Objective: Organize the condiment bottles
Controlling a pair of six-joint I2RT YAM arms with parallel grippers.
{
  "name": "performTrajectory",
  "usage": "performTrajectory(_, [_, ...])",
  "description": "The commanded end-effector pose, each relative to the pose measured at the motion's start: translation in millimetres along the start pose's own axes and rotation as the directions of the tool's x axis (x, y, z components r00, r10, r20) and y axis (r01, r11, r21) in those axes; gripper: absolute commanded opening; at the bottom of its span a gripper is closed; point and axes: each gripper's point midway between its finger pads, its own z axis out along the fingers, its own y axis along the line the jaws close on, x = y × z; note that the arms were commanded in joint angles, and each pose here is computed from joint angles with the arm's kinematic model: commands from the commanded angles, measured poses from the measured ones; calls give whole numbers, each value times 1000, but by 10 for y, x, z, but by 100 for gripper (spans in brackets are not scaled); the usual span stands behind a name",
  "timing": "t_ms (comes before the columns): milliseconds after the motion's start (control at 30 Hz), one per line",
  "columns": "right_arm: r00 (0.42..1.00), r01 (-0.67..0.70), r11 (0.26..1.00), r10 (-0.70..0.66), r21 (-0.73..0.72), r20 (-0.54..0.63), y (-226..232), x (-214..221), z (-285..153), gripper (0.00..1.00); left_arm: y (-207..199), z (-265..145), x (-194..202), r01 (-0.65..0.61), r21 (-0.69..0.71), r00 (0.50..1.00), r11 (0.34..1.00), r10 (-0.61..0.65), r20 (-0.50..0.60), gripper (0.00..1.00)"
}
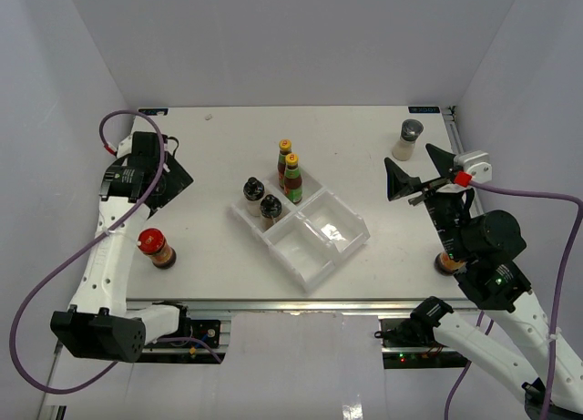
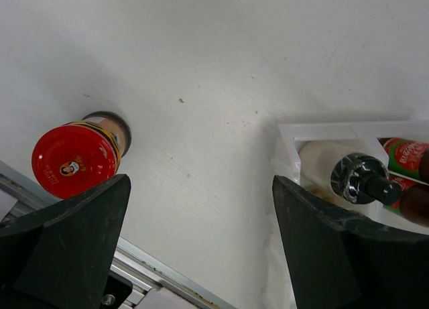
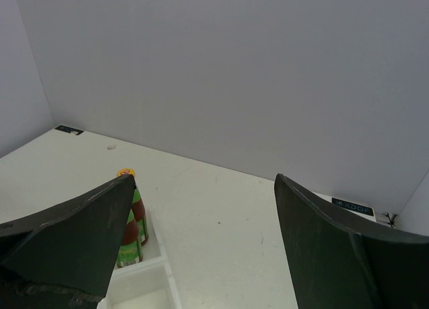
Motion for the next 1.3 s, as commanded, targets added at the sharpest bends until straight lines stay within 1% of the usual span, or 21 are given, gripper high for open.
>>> performTrajectory(0, [997,-25,1000,25,-1,70,-14,-167,-34,91,338,-43,45,65,-95,998,993,-66,-9,98])
performTrajectory(100, [997,-28,999,29,-15,69,20,-150,-31,91,493,-71,52,98,-111,995,989,-99,-5,98])
performTrajectory(200, [997,-33,999,35,-29,69,52,-146,-20,91,540,-58,190,115,-98,992,989,-120,-43,98])
performTrajectory(267, [997,-36,999,38,-32,70,62,-146,-16,91,613,-92,275,135,-120,988,983,-143,-60,98])
performTrajectory(367, [997,-38,999,40,-33,71,62,-137,-22,91,679,-177,314,185,-128,980,974,-192,-46,98])
performTrajectory(467, [996,-40,999,42,-34,72,64,-142,-22,91,676,-221,311,202,-104,978,974,-206,-33,98])
performTrajectory(533, [996,-41,999,43,-33,75,61,-152,-26,91,657,-184,354,192,-96,979,977,-197,-49,98])
performTrajectory(700, [996,-39,999,41,-29,75,54,-147,-31,91,724,-44,488,202,-153,971,967,-218,-93,98])
performTrajectory(833, [996,-34,999,36,-20,81,33,-158,-41,91,767,67,562,249,-167,955,954,-271,-119,98])
performTrajectory(967, [996,-31,999,33,-18,83,34,-163,-38,91,890,137,555,280,-224,943,934,-311,-119,98])
performTrajectory(1067, [996,-29,999,31,-18,80,40,-146,-37,91,1047,217,546,303,-299,926,905,-353,-131,98])
performTrajectory(1167, [996,-28,999,29,-16,80,37,-150,-34,91,1100,308,581,299,-307,916,904,-362,-172,98])
performTrajectory(1267, [996,-27,1000,27,-13,82,31,-156,-31,91,1179,405,597,305,-318,912,898,-372,-176,98])
